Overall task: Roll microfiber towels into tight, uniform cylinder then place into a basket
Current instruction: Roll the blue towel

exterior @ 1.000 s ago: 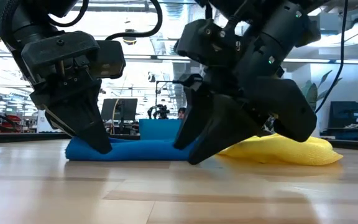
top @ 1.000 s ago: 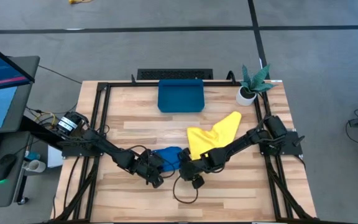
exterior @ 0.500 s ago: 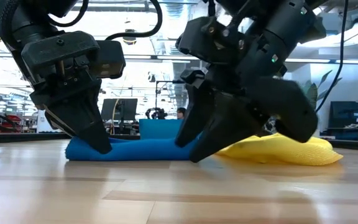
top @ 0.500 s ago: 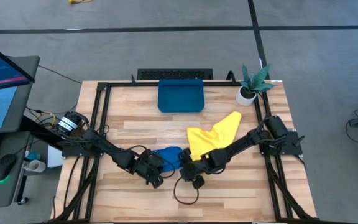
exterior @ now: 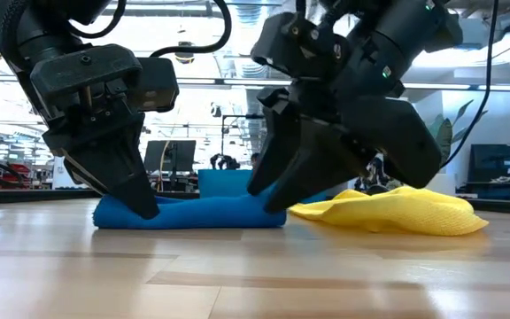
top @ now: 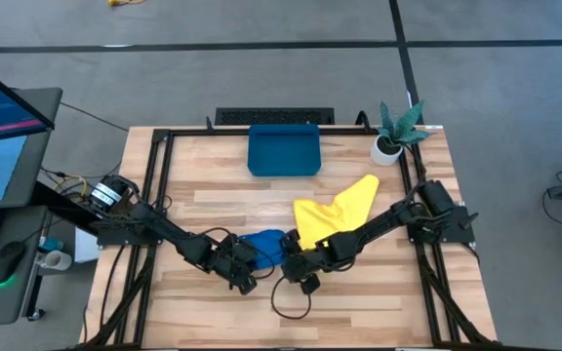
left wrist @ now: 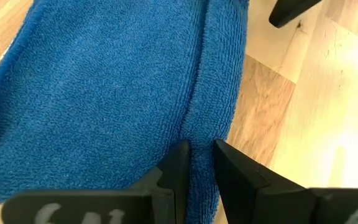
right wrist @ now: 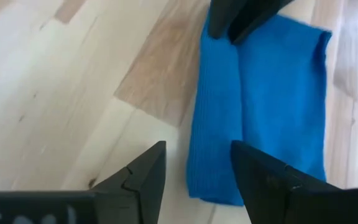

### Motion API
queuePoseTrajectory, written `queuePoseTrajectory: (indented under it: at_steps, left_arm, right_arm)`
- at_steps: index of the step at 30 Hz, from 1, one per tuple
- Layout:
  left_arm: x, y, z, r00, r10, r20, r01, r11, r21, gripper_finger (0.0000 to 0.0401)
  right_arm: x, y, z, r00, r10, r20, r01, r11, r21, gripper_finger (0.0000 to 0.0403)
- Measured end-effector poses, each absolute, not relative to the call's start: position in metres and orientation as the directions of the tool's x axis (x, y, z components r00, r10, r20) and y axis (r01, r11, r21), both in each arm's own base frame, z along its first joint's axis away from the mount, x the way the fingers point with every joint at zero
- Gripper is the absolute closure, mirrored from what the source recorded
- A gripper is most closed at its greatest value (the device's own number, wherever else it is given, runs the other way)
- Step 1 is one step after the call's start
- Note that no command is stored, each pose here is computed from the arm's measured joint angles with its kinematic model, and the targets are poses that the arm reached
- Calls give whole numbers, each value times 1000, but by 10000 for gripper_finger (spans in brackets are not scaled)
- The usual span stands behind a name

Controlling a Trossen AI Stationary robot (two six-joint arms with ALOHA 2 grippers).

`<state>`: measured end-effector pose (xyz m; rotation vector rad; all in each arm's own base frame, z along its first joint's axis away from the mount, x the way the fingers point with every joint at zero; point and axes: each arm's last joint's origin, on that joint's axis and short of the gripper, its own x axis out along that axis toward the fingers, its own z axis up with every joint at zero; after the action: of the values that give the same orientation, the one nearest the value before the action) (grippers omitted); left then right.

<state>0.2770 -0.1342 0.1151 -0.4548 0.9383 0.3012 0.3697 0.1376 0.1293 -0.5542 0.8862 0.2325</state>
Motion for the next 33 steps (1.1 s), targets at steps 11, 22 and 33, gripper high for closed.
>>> queuePoseTrajectory:
  at_steps: [11, 22, 33]
  left_arm:
    - [277, -135, 115, 554, 34, -832, -425, 871, -247, 335]
    - [277, -135, 115, 555, 32, -831, -347, 917, -196, 327]
    - [277, -136, 115, 559, 24, -829, -275, 948, -158, 237]
  right_arm:
    - [370, 129, 122, 567, -15, -824, -377, 884, -276, 206]
    - [377, 105, 122, 536, 47, -843, -259, 959, -112, 246]
    - [377, 102, 122, 513, 134, -848, -215, 976, 25, 387]
